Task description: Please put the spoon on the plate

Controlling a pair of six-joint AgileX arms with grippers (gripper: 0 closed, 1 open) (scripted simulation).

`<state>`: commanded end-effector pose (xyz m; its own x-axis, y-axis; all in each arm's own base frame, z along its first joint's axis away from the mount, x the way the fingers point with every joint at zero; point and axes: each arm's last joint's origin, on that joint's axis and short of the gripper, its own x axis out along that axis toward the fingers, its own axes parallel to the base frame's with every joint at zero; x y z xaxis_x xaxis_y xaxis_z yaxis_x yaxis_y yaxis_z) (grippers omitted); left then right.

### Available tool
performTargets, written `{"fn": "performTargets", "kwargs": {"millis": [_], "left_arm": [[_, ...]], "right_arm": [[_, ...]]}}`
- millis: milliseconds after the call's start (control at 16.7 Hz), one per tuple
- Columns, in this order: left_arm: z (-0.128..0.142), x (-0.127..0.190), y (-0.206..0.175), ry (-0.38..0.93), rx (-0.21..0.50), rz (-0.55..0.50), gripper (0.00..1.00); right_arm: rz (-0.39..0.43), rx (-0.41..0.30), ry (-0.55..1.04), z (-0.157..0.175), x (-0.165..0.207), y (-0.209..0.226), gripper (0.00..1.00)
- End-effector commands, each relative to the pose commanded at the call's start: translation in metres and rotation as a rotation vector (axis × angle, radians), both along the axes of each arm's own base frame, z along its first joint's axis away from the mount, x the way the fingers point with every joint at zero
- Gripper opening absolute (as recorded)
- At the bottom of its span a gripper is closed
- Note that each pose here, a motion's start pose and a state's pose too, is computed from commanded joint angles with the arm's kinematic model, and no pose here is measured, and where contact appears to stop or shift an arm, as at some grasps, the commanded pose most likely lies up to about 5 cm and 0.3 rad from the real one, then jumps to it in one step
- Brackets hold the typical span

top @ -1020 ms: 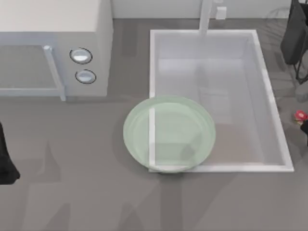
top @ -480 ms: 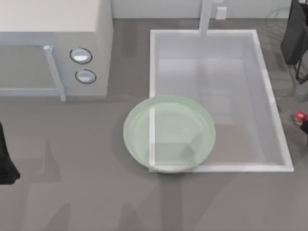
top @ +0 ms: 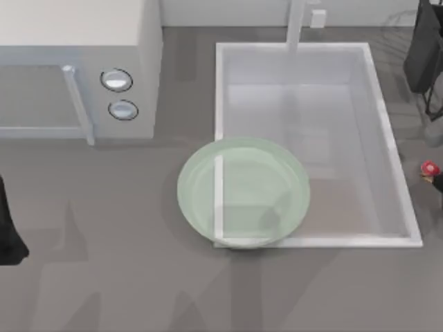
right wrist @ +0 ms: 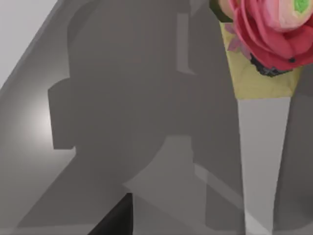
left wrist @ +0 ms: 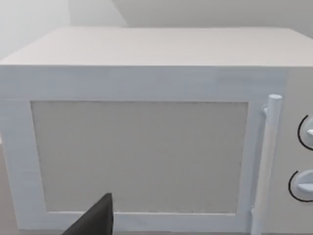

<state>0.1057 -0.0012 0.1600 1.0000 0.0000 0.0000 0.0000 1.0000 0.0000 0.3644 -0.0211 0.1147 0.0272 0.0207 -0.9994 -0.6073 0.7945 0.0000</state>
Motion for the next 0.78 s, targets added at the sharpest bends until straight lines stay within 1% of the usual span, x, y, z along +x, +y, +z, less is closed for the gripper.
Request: {"fn": "performTargets", "kwargs": {"millis": [120,240,420,600,780], "left_arm": [[0.0,0.0,0.0,0.0,0.0,0.0,1.0],[0.0,0.0,0.0,0.0,0.0,0.0,1.0],[0.0,0.0,0.0,0.0,0.0,0.0,1.0],[0.0,0.0,0.0,0.0,0.0,0.0,1.0],[0.0,0.0,0.0,0.0,0.0,0.0,1.0]], "right_arm": [[0.004,0.0,0.0,0.003,0.001,0.001,0.0],[0.013,0.0,0.006,0.014,0.003,0.002,0.0],[0.021,0.0,0.004,0.044,0.006,0.003,0.0],[0.012,0.0,-0.002,0.077,0.004,0.002,0.0],[0.001,0.0,0.0,0.098,0.0,0.0,0.0]]}}
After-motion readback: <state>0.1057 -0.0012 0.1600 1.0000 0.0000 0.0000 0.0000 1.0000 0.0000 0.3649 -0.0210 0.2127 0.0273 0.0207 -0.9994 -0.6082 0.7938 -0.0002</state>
